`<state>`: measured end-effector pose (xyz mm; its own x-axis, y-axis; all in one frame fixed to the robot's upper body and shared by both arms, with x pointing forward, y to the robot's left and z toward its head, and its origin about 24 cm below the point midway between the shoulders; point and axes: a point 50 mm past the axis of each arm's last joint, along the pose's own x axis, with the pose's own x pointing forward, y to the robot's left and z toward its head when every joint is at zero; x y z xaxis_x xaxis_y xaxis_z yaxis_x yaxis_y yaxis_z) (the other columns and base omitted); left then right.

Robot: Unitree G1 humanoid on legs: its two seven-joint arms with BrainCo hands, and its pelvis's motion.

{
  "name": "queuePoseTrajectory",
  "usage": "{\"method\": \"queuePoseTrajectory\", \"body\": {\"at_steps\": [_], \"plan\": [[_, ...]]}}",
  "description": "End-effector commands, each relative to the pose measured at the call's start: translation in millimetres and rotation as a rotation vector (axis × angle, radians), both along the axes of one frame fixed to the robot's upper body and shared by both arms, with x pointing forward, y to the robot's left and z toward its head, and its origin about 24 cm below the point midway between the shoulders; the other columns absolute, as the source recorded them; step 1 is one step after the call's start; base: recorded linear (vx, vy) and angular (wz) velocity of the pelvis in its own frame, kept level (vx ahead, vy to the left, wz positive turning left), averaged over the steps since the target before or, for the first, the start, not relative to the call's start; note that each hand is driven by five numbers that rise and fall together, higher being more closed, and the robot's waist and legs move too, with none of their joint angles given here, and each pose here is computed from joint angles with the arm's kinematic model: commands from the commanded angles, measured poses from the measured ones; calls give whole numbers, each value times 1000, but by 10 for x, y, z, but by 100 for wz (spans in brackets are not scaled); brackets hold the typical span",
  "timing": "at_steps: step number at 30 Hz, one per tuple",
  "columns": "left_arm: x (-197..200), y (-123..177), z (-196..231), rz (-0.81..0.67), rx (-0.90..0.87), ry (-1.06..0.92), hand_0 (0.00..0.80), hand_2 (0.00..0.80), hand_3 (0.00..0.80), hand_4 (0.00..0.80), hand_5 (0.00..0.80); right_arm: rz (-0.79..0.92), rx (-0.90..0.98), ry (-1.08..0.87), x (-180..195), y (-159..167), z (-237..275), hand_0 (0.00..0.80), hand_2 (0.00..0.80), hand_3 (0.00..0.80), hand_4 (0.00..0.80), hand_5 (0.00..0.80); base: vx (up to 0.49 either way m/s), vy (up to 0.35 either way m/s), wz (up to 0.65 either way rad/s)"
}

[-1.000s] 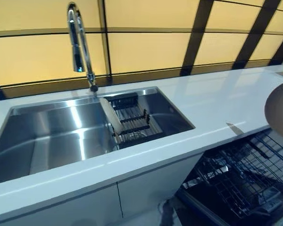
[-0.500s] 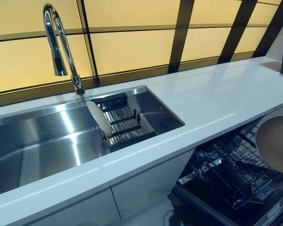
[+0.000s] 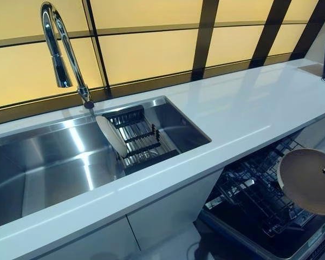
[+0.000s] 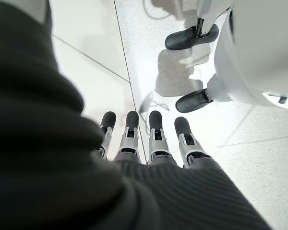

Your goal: Take plates into dishwasher

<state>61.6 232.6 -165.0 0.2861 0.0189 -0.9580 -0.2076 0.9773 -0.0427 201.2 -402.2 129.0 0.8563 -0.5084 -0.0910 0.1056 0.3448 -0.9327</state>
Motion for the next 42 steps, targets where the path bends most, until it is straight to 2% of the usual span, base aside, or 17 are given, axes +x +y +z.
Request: {"method": "queuePoseTrajectory", "body": {"at_steps": [1,12,18,27,42], "plan": [[104,81,34,-36,39,-28,0,0,0,0,0,48,-141,-176,208,115,286,800,800,800,800,800,-10,-36,1],[156,48,45,-74,30,-45,0,0,0,0,0,25,-192,-159,385,221,-11,800,800,800,800,800,-9,-17,2],[201,-5,46,-93,22,-56,0,0,0,0,0,15,-350,-156,503,265,-45,800,800,800,800,800,-5,-15,4],[241,-30,55,-95,7,-65,0,0,0,0,0,8,-423,-68,561,278,-199,800,800,800,800,800,-5,-5,5],[295,-37,70,-116,-5,-82,0,0,0,0,0,-70,-309,102,462,283,-761,800,800,800,800,800,-5,0,2]]}}
